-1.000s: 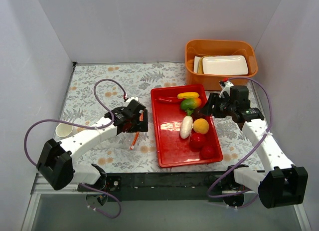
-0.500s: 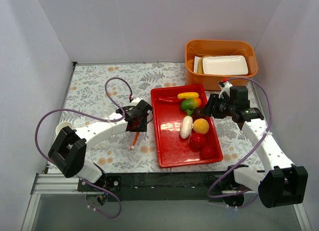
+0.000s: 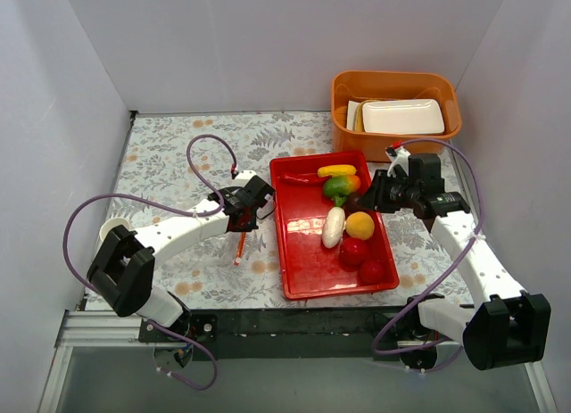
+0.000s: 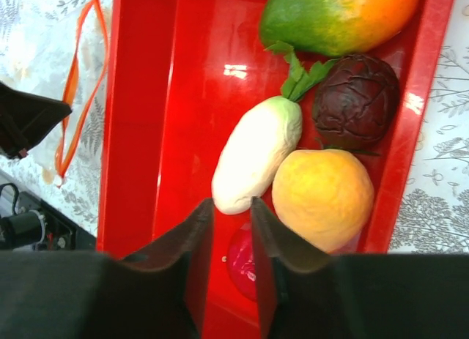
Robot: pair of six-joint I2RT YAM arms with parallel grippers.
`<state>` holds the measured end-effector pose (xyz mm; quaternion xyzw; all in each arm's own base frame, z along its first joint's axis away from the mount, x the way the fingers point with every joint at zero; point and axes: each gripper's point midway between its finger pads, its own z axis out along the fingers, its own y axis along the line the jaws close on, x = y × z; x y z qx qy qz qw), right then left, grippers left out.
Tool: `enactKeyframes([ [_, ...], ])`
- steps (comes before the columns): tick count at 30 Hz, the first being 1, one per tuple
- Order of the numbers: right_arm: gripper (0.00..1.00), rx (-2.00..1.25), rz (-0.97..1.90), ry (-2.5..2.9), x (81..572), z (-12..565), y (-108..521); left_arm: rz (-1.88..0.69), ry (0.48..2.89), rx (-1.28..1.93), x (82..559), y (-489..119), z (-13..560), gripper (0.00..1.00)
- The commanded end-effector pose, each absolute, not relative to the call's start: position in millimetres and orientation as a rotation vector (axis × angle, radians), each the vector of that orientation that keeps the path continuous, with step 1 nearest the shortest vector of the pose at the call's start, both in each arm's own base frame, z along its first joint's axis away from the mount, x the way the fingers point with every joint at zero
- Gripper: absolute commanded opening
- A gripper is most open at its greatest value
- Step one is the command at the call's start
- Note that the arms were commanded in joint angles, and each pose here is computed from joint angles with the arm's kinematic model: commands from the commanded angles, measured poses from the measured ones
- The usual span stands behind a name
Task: Place the food in the zip-top bag and seal the zipper
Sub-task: Open the zipper of the food storage bag at the center of the board.
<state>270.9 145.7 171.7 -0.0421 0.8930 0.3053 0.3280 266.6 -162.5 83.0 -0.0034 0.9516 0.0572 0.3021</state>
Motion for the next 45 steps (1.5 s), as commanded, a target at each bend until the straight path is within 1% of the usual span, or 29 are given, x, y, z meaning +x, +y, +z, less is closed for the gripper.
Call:
enactKeyframes([
  [1,0.31,-0.188,0.900,2.255,273.2,200.0,166.7,0.102,2.444,-0.050,278.3,-168.9,110.7,0.00],
  [6,0.34,-0.235,1.013,2.219,268.3,212.2,195.2,-0.017,2.390,-0.061,283.4,-180.8,143.2,0.00],
  [10,0.37,-0.300,1.165,2.205,257.8,216.3,235.4,-0.153,2.323,-0.086,281.8,-188.4,176.4,0.00],
  [14,0.38,-0.339,1.296,2.178,253.6,223.0,277.8,-0.215,2.270,-0.122,276.9,-184.5,195.4,0.00],
  [16,0.40,-0.386,1.345,2.204,246.4,216.1,301.9,-0.226,2.261,-0.132,273.8,-181.9,196.4,0.00],
  [17,0.42,-0.397,1.380,2.175,248.2,224.7,313.5,-0.244,2.244,-0.139,272.3,-180.6,201.6,0.00],
  [18,0.43,-0.426,1.414,2.227,240.0,212.6,328.1,-0.243,2.247,-0.140,270.2,-178.6,198.2,0.00],
  [20,0.48,-0.462,1.464,2.185,241.8,221.1,348.3,-0.260,2.232,-0.146,268.0,-177.0,200.7,0.00],
  [23,0.52,-0.488,1.487,2.205,241.0,211.6,373.8,-0.273,2.231,-0.151,265.0,-175.9,197.6,0.00],
  [28,0.55,-0.496,1.568,2.191,244.9,210.8,402.8,-0.291,2.235,-0.156,261.7,-176.1,193.1,0.00],
  [29,0.56,-0.503,1.570,2.185,245.1,211.3,405.6,-0.296,2.236,-0.154,261.3,-176.7,193.0,0.00],
  [36,0.57,-0.499,1.513,2.263,253.9,184.3,420.7,-0.307,2.216,-0.162,259.2,-173.4,198.1,0.00],
  [38,0.55,-0.494,1.505,2.284,257.5,176.0,423.9,-0.312,2.208,-0.169,258.9,-172.5,199.1,0.00],
  [39,0.50,-0.502,1.498,2.283,259.5,175.2,425.3,-0.312,2.206,-0.170,258.7,-172.0,199.4,0.00],
  [41,0.45,-0.501,1.487,2.303,260.3,166.9,426.3,-0.314,2.209,-0.169,258.0,-172.1,198.5,0.00],
  [42,0.29,-0.502,1.486,2.304,260.5,165.3,426.5,-0.315,2.208,-0.170,257.9,-172.0,198.9,0.00],
  [44,0.18,-0.504,1.479,2.315,260.6,159.2,426.4,-0.301,2.210,-0.173,257.8,-169.8,196.8,0.00],
  [45,0.04,-0.505,1.473,2.323,260.3,155.8,425.7,-0.297,2.216,-0.174,256.8,-169.0,195.6,0.00],
])
